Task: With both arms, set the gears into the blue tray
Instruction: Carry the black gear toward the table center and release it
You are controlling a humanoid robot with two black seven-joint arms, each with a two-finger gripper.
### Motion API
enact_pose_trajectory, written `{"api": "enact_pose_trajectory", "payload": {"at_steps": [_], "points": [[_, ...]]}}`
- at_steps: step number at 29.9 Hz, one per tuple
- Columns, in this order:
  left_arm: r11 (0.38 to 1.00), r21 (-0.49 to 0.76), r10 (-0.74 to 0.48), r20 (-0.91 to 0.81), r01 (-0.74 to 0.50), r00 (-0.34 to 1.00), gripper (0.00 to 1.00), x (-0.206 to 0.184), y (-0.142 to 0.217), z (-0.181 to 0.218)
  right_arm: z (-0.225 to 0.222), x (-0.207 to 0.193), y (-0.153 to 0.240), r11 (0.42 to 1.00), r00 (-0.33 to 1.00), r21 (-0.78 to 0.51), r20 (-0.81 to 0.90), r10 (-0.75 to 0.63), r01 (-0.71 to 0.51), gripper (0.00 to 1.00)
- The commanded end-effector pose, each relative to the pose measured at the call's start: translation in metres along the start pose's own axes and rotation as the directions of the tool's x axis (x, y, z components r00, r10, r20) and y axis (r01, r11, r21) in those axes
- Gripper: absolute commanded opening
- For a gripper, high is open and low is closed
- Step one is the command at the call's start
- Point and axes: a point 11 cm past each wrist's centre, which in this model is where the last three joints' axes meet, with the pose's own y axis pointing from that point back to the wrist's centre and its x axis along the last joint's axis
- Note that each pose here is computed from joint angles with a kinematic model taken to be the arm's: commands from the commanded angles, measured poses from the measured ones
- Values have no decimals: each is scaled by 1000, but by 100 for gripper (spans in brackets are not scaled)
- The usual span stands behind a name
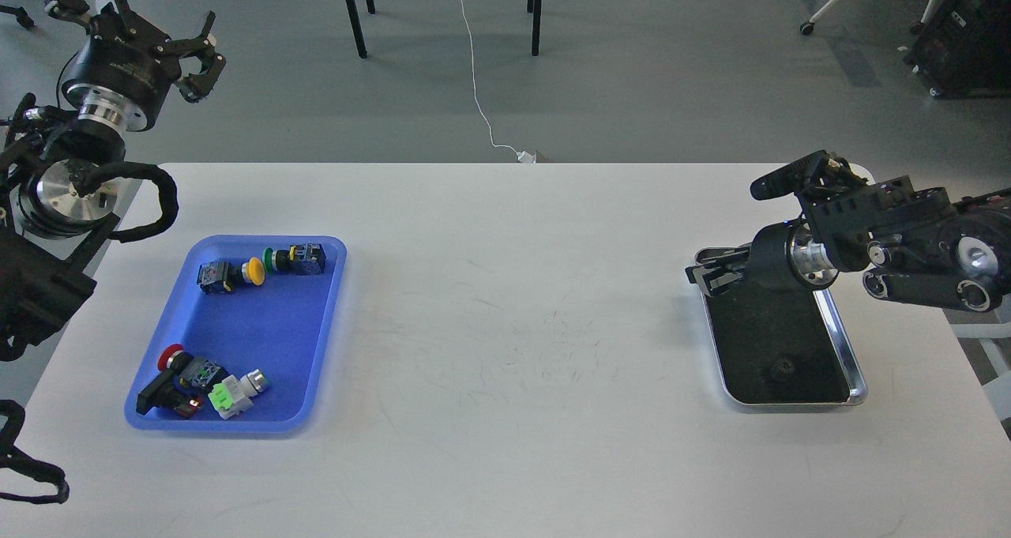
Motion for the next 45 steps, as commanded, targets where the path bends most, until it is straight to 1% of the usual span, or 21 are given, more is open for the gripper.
{"api": "enact_pose_trajectory", "payload": {"at_steps": [1, 6, 10, 16, 22, 24, 26, 28, 32, 35, 37, 38, 39, 41, 42, 44, 45], "points": [[1000, 3, 0, 1, 0, 1000, 98, 0, 0, -1, -45, 10, -22, 994, 1000, 106, -5, 25, -24, 18], [1000, 4, 2, 3, -2, 1000, 98, 1, 0, 0, -99, 12, -54, 973, 999, 225, 19, 38, -42, 18], [1000, 5, 2, 7, -2, 1000, 98, 1, 0, 0, -127, 13, -77, 960, 998, 273, 28, 55, -60, 18], [1000, 5, 6, 13, -6, 1000, 98, 3, 1, 2, -141, 2, -99, 957, 999, 287, 14, 44, -47, 19], [1000, 5, 6, 13, -6, 1000, 98, 3, 1, 2, -127, -6, -107, 965, 998, 258, 33, 46, -53, 20], [1000, 5, 6, 13, -6, 1000, 98, 3, 1, 2, -126, -8, -109, 965, 998, 254, 41, 48, -57, 24], [1000, 5, 6, 13, -6, 1000, 98, 3, 1, 2, -127, -7, -109, 964, 998, 258, 47, 50, -61, 29], [1000, 7, 5, 14, -5, 1000, 98, 3, 1, 2, -127, -8, -109, 964, 998, 258, 47, 48, -59, 39], [1000, 13, 5, 15, -6, 1000, 98, 3, 2, 1, -126, -10, -109, 965, 998, 257, 40, 42, -51, 45], [1000, 14, 7, 20, -7, 1000, 98, 5, 2, 3, -128, -4, -108, 963, 998, 262, 44, 55, -65, 54], [1000, 26, 2, 28, -3, 1000, 98, 4, 3, 0, -130, 3, -106, 960, 996, 266, 52, 73, -84, 63], [999, 40, -5, 35, 3, 999, 98, 2, 3, -3, -126, 11, -102, 958, 992, 264, 78, 96, -113, 68], [999, 53, -13, 41, 11, 999, 98, 0, 3, -7, -123, 18, -99, 954, 987, 263, 105, 120, -144, 71], [995, 92, -45, 54, 40, 998, 98, -5, 4, -17, -108, 44, -84, 938, 960, 245, 193, 201, -246, 81], [992, 109, -64, 59, 57, 996, 98, -9, 3, -21, -98, 55, -75, 927, 942, 233, 236, 239, -294, 85], [985, 148, -104, 69, 93, 992, 98, -17, 2, -27, -71, 78, -51, 891, 879, 196, 344, 329, -410, 92], [978, 171, -140, 86, 123, 986, 98, -26, -1, -28, -60, 86, -38, 867, 840, 179, 398, 368, -465, 94]]}}
